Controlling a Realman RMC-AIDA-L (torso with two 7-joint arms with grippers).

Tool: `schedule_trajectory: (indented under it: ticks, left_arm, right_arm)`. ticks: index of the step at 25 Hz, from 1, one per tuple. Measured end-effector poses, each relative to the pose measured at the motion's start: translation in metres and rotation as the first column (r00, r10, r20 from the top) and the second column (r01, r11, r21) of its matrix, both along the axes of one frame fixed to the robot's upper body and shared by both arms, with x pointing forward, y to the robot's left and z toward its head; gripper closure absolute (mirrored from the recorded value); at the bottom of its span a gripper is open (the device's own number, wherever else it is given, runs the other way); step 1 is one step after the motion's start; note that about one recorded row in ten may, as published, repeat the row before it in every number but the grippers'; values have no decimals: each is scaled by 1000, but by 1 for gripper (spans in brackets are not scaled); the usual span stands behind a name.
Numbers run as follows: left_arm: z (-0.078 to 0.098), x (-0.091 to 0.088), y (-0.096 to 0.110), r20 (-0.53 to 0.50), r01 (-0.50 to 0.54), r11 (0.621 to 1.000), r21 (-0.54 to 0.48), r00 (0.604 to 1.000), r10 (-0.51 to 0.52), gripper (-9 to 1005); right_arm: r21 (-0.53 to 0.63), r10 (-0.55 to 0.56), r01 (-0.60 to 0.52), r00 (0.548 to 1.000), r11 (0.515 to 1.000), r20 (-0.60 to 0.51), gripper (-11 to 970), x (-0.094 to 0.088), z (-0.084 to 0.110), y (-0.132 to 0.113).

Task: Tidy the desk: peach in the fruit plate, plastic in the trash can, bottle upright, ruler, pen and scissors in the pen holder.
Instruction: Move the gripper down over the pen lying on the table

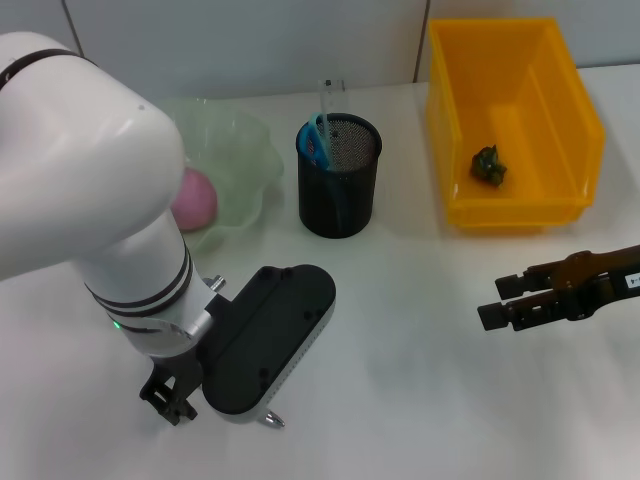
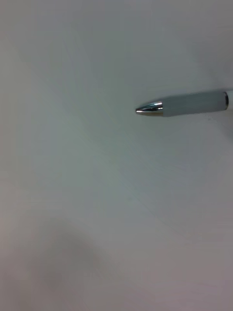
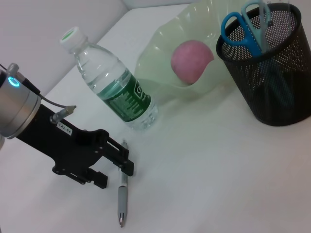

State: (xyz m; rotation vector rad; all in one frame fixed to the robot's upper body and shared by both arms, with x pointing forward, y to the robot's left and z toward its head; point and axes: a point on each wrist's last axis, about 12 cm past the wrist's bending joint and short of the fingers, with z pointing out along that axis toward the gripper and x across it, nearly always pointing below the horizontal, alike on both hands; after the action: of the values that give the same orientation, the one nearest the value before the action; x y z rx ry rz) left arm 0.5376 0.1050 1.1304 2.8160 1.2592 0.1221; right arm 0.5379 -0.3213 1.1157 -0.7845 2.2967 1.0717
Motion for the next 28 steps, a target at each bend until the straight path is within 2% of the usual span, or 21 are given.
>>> schedule_trajectory:
  ticks: [5, 16, 28]
  left_arm:
    - [-1, 0, 1, -4, -9, 1000, 3, 1000, 9, 372]
    - [-3, 3, 2, -4, -31, 999, 25, 999, 32, 378]
    - [-3, 4, 1, -13, -45, 998, 38, 999, 45, 436]
  right_arm:
    - [0, 9, -9, 1000, 1000, 5, 121, 3, 1, 4]
    - [-20, 39, -39, 999, 999, 19, 121, 12, 4, 15]
    - [-23, 42, -41, 999, 999, 26, 120, 16, 6, 17]
